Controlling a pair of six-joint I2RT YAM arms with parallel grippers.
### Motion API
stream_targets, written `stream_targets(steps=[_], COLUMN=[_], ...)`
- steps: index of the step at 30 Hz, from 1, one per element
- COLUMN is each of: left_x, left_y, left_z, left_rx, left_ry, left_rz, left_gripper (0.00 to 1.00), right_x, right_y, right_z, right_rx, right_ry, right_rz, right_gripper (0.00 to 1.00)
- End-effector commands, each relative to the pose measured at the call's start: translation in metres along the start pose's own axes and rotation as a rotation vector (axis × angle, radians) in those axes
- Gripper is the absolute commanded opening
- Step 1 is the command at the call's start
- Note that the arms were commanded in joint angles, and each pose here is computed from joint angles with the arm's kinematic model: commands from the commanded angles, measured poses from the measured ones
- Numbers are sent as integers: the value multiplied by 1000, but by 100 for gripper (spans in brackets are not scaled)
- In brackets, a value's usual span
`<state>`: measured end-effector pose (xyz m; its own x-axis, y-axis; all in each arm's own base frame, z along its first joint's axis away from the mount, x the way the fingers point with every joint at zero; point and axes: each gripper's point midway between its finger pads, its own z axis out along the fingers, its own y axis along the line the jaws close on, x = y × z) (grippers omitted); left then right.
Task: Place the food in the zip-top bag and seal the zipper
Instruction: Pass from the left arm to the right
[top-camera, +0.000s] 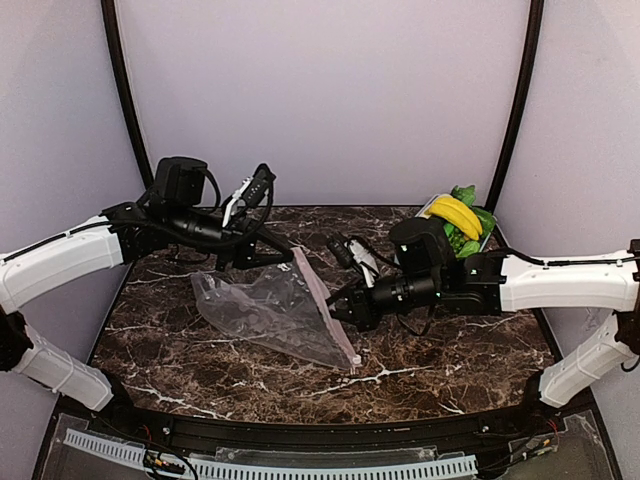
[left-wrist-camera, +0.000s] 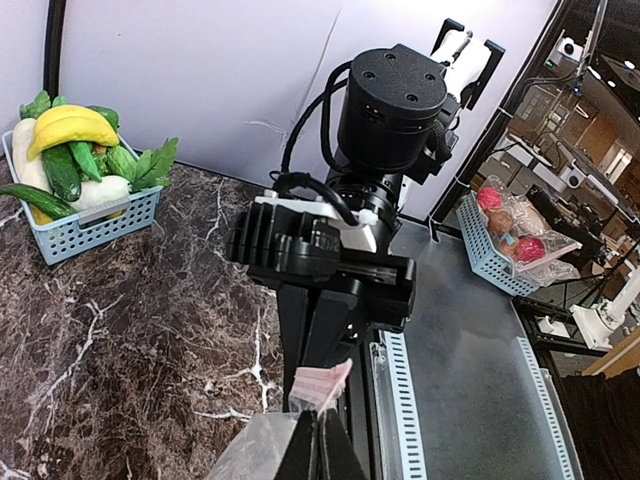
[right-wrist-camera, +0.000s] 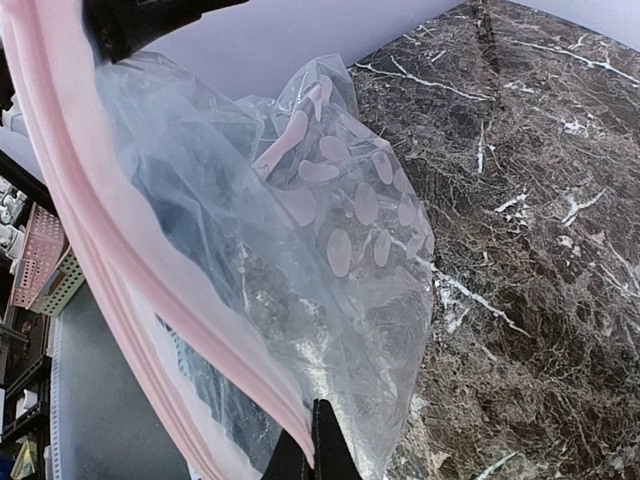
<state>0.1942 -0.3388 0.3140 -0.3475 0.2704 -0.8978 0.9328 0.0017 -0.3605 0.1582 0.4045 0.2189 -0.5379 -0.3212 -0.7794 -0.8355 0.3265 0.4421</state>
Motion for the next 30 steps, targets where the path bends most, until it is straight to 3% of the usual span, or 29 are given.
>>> stream_targets(steps=[1, 3, 4, 5, 6, 8, 10, 17, 21, 30], left_x=[-5, -5, -5, -5, -7, -10, -18, -48, -33, -4], left_y=[4, 11, 16, 18, 25, 34, 42, 41, 43, 25], left_z=[-1, -2, -4, -6, -10, -20, -33, -53, -25, 57], left_rx=[-36, -87, -124, -145, -205, -308, -412, -588, -625, -496], left_ry=[-1, -1, -4, -4, -8, -15, -32, -137, -122, -175], left_rz=[13, 15, 19, 35, 61, 97, 126, 60, -45, -262], left_gripper=[1, 8, 25, 35, 55, 71, 78, 81, 80, 73], right_x=[-12, -15, -17, -17, -17, -17, -17, -31, -45, -58], right_y=[8, 2, -2, -9, -17, -32, -45, -75, -76, -64], right_z=[-7, -7, -8, -8, -9, -12, -17, -40, -45, -48], right_rx=[-12, 20, 49, 85, 128, 213, 286, 439, 459, 404], right_ry=[-54, -69, -77, -81, -81, -89, -96, -159, -195, -241], right_rz=[-20, -7, 4, 17, 33, 61, 84, 150, 152, 181], right_gripper=[0, 0, 0, 0, 0, 0, 0, 0, 0, 0])
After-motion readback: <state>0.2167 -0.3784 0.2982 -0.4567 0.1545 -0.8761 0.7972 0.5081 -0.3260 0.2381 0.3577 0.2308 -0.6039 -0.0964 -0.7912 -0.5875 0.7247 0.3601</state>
